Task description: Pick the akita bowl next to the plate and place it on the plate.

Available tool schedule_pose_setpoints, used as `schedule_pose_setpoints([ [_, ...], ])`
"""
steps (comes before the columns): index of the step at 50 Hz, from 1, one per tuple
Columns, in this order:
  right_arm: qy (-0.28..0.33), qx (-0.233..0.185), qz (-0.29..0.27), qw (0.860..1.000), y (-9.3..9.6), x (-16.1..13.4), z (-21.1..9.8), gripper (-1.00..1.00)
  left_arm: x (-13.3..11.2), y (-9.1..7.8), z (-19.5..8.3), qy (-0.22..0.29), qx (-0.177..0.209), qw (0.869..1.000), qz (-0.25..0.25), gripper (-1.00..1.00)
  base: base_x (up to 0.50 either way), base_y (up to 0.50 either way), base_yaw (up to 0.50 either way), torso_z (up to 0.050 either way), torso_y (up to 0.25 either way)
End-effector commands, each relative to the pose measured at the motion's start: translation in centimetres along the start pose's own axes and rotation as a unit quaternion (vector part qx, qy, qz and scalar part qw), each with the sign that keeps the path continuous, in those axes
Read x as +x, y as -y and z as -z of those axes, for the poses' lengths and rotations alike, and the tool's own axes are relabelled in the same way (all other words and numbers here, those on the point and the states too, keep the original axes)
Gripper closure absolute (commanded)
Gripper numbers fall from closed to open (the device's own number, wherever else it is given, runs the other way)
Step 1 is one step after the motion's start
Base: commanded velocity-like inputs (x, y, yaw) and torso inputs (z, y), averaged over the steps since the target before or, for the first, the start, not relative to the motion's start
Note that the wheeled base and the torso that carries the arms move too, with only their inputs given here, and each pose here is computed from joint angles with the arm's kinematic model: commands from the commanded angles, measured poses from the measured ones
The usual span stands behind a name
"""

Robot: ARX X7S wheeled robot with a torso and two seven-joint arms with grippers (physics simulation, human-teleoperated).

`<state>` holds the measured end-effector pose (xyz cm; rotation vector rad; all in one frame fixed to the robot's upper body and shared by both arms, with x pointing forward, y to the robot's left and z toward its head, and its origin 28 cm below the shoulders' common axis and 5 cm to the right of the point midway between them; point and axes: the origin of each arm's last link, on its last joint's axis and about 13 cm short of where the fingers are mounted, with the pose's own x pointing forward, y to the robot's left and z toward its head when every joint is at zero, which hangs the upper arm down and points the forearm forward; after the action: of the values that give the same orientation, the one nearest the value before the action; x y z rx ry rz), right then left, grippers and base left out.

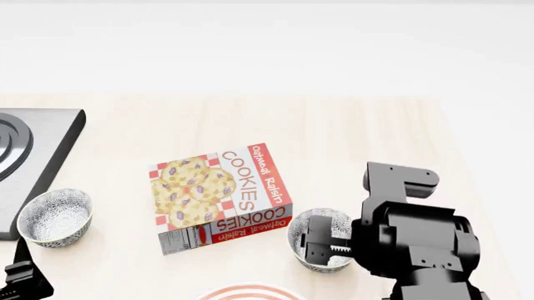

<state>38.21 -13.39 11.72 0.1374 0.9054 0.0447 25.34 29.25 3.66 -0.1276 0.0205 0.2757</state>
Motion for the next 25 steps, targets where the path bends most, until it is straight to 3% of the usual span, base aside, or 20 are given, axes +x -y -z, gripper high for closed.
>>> schedule_pose_setpoints([
  [1,-0.004,0.004,-0.004,1.0,0.11,0.14,0.28,-1.0,-0.02,0.01,-0.04,0.0,0.0,1.0,0.0,-1.0,0.0,0.0,0.0,0.0,0.0],
  [14,-0.007,0.008,-0.019,1.0,0.06,0.3,0.55,-1.0,0.05,0.01,0.04,0.0,0.001,1.0,0.0,-1.0,0.0,0.0,0.0,0.0,0.0],
  [15,-0.003,0.007,-0.015,1.0,0.05,0.31,0.48,1.0,0.05,0.01,0.03,0.0,0.0,1.0,0.0,-1.0,0.0,0.0,0.0,0.0,0.0],
  [25,0.022,0.001,0.006,1.0,-0.09,0.24,0.01,1.0,0.04,0.01,0.12,0.0,0.001,1.0,0.0,-1.0,0.0,0.0,0.0,0.0,0.0],
])
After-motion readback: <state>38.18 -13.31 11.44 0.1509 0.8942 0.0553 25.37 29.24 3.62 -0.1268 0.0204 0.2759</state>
